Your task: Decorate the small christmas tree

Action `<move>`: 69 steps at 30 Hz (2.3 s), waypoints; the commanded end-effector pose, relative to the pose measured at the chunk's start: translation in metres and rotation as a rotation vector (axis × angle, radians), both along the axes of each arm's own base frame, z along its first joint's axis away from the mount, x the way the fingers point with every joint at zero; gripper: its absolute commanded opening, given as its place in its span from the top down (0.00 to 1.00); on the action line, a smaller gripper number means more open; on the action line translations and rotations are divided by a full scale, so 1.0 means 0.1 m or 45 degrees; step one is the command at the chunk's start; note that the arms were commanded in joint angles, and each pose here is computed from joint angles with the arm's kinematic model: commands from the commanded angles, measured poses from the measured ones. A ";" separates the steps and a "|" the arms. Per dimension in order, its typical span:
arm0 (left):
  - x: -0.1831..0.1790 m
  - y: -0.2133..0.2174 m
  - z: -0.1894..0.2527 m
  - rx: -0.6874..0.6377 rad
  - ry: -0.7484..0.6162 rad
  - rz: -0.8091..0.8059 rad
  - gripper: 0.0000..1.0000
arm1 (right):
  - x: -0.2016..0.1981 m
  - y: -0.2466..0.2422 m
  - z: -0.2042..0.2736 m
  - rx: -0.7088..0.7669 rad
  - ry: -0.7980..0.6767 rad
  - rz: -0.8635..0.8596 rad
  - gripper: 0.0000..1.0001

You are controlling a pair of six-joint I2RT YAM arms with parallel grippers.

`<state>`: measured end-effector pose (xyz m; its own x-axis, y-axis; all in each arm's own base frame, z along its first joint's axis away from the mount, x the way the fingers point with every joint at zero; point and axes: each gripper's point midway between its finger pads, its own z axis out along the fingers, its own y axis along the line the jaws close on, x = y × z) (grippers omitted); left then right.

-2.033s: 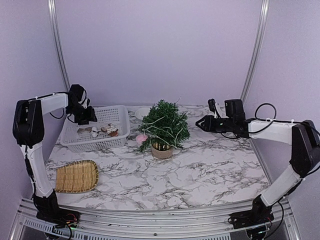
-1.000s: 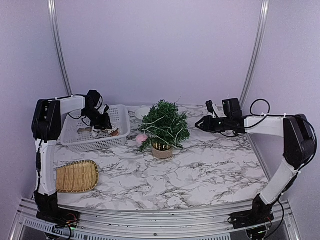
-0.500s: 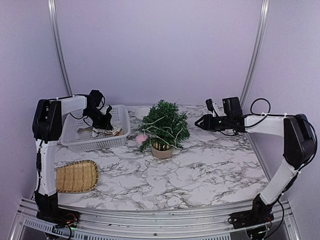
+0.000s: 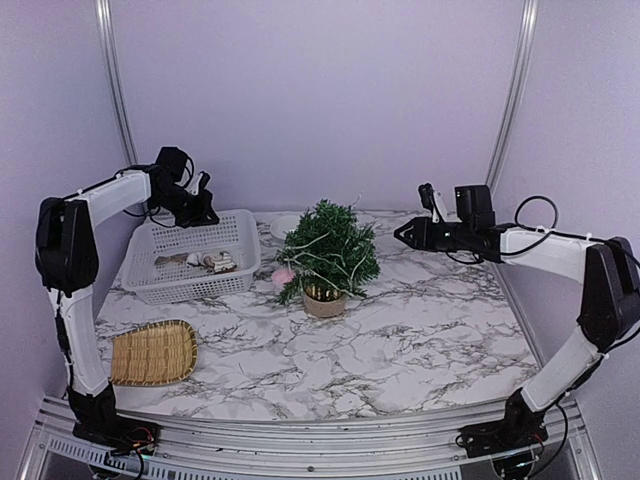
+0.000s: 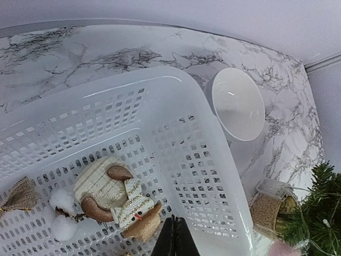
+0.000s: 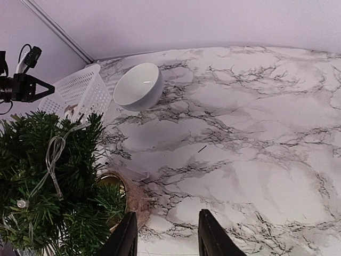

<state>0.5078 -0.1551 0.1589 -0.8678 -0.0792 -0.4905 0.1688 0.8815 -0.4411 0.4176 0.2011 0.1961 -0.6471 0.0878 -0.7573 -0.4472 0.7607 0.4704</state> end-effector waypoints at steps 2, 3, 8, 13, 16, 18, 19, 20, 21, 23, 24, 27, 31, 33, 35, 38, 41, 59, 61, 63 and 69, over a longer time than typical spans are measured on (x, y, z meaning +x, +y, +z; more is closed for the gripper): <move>0.01 0.04 0.15 -0.032 -0.059 0.048 0.94 | 0.05 -0.03 0.33 0.011 -0.120 -0.004 0.62; 0.00 0.07 0.09 -0.009 -0.048 0.052 0.86 | 0.04 -0.02 0.34 0.012 -0.120 -0.001 0.62; -0.01 0.10 -0.31 0.052 0.053 0.031 0.61 | 0.02 -0.02 0.36 0.004 -0.135 0.008 0.61; -0.03 0.11 -0.67 0.084 0.131 0.006 0.57 | 0.00 -0.03 0.40 0.006 -0.136 0.005 0.60; -0.05 0.10 -0.85 0.092 0.174 -0.011 0.56 | -0.02 -0.04 0.40 0.007 -0.135 0.002 0.60; -0.06 0.11 -0.96 0.111 0.198 -0.018 0.56 | -0.02 -0.05 0.39 0.003 -0.130 -0.003 0.60; -0.08 0.11 -1.02 0.118 0.212 -0.023 0.56 | -0.02 -0.05 0.40 0.002 -0.130 -0.004 0.60; -0.09 0.10 -1.07 0.125 0.223 -0.031 0.56 | -0.02 -0.05 0.40 0.001 -0.131 -0.007 0.60; -0.11 0.09 -1.13 0.135 0.234 -0.042 0.56 | -0.02 -0.05 0.39 -0.001 -0.126 -0.008 0.60; -0.15 0.07 -1.22 0.153 0.259 -0.062 0.56 | -0.03 -0.06 0.39 -0.001 -0.122 -0.010 0.60; -0.18 0.05 -1.26 0.157 0.268 -0.077 0.56 | -0.04 -0.06 0.38 -0.003 -0.119 -0.011 0.60; -0.25 0.02 -1.36 0.168 0.310 -0.104 0.58 | -0.05 -0.07 0.36 -0.005 -0.111 -0.017 0.60; -0.34 0.01 -1.39 0.167 0.342 -0.123 0.64 | -0.05 -0.07 0.36 -0.007 -0.110 -0.017 0.60; -0.36 0.00 -1.37 0.158 0.341 -0.132 0.73 | -0.04 -0.07 0.36 -0.006 -0.110 -0.018 0.60; -0.38 -0.01 -1.31 0.148 0.332 -0.137 0.86 | -0.05 -0.07 0.36 -0.004 -0.111 -0.016 0.60; -0.35 -0.02 -1.16 0.131 0.298 -0.124 1.00 | -0.05 -0.06 0.38 0.000 -0.118 -0.016 0.59; -0.28 -0.05 -0.93 0.103 0.241 -0.101 1.00 | -0.04 -0.07 0.41 0.004 -0.129 -0.018 0.60; -0.19 -0.09 0.93 -0.310 -0.310 0.183 1.00 | -0.14 -0.02 0.98 0.035 -0.308 -0.057 0.57; -0.34 -0.11 1.00 -0.381 -0.377 0.210 1.00 | -0.19 0.06 1.06 0.030 -0.343 -0.047 0.56; -0.50 -0.12 1.15 -0.405 -0.487 0.232 1.00 | -0.28 0.18 1.19 0.031 -0.427 -0.023 0.54; -1.23 -0.29 1.30 -0.477 -0.700 0.218 1.00 | -0.81 0.56 1.32 0.095 -0.549 0.109 0.51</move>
